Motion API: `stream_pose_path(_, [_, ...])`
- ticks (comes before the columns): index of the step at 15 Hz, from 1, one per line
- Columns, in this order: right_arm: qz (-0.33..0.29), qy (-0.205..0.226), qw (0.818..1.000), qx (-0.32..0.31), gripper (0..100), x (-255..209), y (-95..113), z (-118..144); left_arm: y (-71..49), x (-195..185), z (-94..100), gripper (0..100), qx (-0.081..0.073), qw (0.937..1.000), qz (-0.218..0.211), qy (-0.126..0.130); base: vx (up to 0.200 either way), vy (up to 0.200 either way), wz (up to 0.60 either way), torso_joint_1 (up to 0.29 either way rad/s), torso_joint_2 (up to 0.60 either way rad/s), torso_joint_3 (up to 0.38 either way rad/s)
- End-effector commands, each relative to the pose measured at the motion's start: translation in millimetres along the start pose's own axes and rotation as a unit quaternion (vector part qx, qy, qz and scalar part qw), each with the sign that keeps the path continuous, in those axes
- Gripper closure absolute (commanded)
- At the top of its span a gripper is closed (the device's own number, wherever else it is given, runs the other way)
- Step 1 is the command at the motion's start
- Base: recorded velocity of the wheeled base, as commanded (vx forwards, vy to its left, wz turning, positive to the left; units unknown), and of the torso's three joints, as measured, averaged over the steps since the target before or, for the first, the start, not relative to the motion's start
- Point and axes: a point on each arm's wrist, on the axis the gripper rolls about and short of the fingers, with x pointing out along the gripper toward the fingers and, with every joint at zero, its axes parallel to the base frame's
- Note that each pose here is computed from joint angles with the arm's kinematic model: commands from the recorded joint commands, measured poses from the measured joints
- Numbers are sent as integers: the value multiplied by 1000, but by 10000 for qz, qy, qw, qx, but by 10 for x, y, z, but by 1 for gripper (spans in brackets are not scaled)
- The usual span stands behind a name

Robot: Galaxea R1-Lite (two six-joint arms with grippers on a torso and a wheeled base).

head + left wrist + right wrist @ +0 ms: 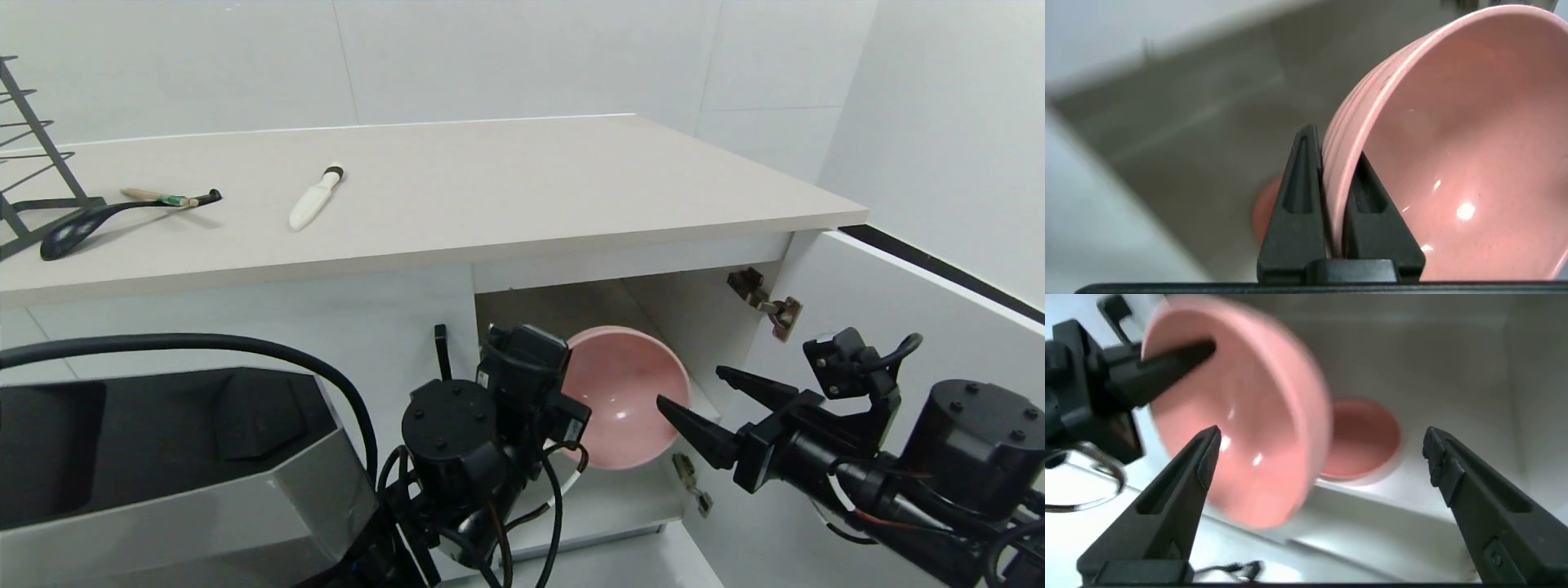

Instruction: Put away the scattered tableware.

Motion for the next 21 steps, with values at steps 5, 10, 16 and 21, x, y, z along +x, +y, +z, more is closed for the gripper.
stream_pose_path(5, [-248, -162, 9986, 433, 0, 41, -120, 55, -75, 97, 158, 100, -107, 9990, -174, -399, 0, 0, 0, 0, 0, 0])
stream_pose_path(10, [-362, -239, 9976, 543, 0, 70, -185, 79, -168, 58, 174, 100, -49, 9982, -396, -443, 0, 0, 0, 0, 0, 0])
stream_pose_path(16, [-15, -429, 9987, 290, 0, 258, -40, 143, -78, 86, 192, 100, 15, 9981, -375, -493, 0, 0, 0, 0, 0, 0])
stream_pose_path(21, [-45, -248, 9992, 306, 0, 279, -53, 58, -36, 80, 252, 100, -19, 9979, -326, -563, 0, 0, 0, 0, 0, 0])
